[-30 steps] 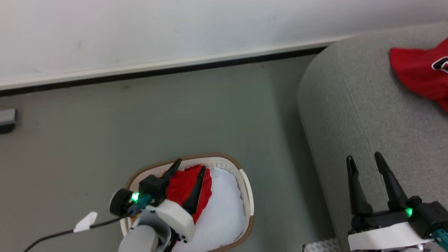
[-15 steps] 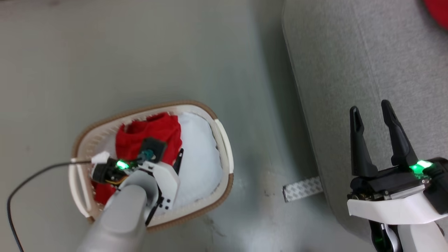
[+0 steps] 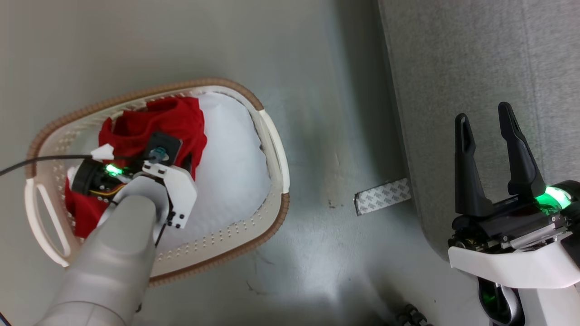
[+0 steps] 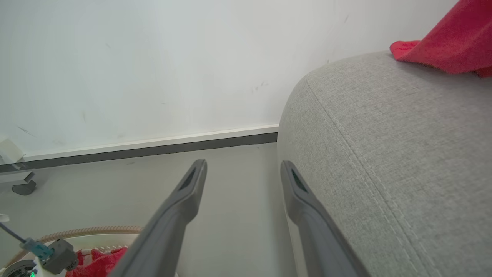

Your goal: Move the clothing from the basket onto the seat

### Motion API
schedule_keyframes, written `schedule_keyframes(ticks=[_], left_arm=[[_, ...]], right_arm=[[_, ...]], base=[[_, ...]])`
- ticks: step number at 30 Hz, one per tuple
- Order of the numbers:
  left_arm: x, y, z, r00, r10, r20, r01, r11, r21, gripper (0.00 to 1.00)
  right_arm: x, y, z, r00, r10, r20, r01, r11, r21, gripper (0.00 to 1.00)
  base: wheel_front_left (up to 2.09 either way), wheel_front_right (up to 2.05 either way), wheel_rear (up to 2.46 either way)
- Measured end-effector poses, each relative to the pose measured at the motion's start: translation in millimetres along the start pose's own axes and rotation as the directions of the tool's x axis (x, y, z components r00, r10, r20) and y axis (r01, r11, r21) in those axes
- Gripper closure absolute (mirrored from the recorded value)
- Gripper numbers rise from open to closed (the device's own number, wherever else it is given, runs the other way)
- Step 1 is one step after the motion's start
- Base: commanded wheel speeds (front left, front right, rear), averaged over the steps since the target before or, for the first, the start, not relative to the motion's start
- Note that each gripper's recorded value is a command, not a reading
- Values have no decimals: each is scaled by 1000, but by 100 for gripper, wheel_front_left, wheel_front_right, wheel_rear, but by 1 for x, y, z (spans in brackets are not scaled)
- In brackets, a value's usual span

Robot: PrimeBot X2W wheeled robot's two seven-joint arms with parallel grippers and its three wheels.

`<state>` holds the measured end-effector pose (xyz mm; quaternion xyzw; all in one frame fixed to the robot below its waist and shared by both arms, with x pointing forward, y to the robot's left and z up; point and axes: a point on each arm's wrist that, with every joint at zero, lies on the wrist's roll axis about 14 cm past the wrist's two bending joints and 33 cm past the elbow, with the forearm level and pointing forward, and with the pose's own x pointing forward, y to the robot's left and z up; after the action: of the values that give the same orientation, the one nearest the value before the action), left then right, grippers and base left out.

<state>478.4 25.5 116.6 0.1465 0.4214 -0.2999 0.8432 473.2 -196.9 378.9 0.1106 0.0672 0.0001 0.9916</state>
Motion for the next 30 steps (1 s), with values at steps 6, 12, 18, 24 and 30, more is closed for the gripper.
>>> schedule_keyframes(ticks=[6, 12, 18, 24, 30], left_arm=[[12, -6, -19, 999, -30, -38, 30, 1000, -8, 100], [-5, -7, -6, 1000, -23, 20, 24, 998, -65, 100], [-46, -5, 17, 994, 34, 100, -12, 979, -205, 100], [-101, 4, 56, 966, 121, 228, -48, 952, -301, 100], [-166, 12, 87, 910, 209, 359, -76, 933, -351, 100]], right_arm=[[1, -6, -19, 999, -15, -45, 14, 1000, -4, 0], [1, -2, -8, 1000, -7, -21, 7, 1000, 6, 0], [-7, 9, 15, 1000, 13, 21, -13, 1000, 21, 0], [-30, 23, 38, 998, 33, 54, -35, 999, 39, 0], [-57, 41, 60, 993, 68, 97, -73, 996, 45, 0]], base=[[0, 0, 0], [0, 0, 0], [0, 0, 0], [0, 0, 0], [0, 0, 0]])
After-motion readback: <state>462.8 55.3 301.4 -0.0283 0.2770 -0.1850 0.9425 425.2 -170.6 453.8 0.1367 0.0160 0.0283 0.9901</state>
